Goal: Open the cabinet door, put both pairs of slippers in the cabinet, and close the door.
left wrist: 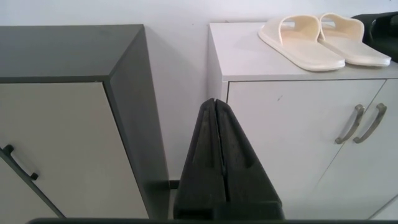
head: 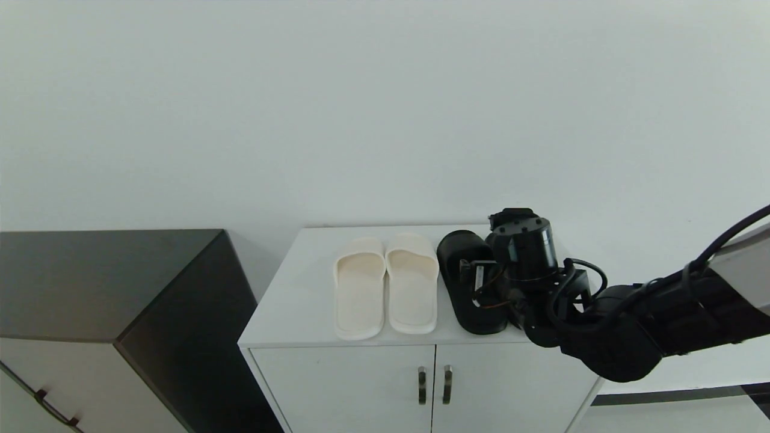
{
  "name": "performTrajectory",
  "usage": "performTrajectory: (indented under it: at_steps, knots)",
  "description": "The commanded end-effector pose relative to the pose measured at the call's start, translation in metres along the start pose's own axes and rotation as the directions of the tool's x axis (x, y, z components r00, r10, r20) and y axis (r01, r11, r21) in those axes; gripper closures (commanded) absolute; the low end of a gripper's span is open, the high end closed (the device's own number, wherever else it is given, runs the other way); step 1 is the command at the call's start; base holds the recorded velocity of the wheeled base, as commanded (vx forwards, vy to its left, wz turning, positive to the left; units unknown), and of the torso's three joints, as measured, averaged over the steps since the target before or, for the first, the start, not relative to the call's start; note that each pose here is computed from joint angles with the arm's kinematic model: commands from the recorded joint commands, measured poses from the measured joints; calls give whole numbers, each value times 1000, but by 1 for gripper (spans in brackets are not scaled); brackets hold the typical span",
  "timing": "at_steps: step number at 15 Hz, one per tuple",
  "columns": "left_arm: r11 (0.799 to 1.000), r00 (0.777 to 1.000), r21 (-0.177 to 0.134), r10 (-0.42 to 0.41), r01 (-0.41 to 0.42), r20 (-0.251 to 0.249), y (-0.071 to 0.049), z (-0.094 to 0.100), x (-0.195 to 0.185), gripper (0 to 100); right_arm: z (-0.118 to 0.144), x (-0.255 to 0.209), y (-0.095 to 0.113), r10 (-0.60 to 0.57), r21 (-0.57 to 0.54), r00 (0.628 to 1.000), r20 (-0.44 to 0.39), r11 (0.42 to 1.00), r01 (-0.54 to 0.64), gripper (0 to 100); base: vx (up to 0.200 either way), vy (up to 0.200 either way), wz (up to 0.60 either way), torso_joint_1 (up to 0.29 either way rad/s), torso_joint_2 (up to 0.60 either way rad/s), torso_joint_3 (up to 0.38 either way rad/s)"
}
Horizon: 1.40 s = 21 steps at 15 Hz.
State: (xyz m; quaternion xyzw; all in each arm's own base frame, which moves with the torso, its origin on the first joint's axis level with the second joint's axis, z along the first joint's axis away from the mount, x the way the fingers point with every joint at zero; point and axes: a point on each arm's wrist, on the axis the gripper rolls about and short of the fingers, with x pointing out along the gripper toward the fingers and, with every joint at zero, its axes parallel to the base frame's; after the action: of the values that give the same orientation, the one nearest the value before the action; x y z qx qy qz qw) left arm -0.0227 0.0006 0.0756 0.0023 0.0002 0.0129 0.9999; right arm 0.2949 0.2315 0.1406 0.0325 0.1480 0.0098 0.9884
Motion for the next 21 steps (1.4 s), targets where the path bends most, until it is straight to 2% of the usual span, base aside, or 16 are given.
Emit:
performTrajectory:
  at_steps: [1,7,13,14,18,21]
  knots:
    - [1000,1000,-2,0,0,0,0,0,0,100,-6,12,-1,-15,-7,1000,-14,1000,14,0,0,0,0,0,0,0]
    - [1000,1000,-11,0,0,2,0,0,0,100,-2,41,-15,-17,13,1000,-16,1000,17,0,0,0,0,0,0,0]
    - [1000,1000,-12,0,0,2,0,0,0,100,-3,64,-13,-8,-14,1000,20,1000,8,0,0,0,0,0,0,0]
    - [1000,1000,-14,0,0,2,0,0,0,100,-3,64,-14,-7,-19,1000,18,1000,7,100,0,0,0,0,0,0]
    - [1000,1000,-19,0,0,2,0,0,0,100,5,63,-13,-7,-15,999,42,1000,8,100,0,0,0,0,0,0]
    - [1000,1000,-19,0,0,2,0,0,0,100,32,39,-18,5,-6,995,100,1000,-4,100,0,0,0,0,0,0]
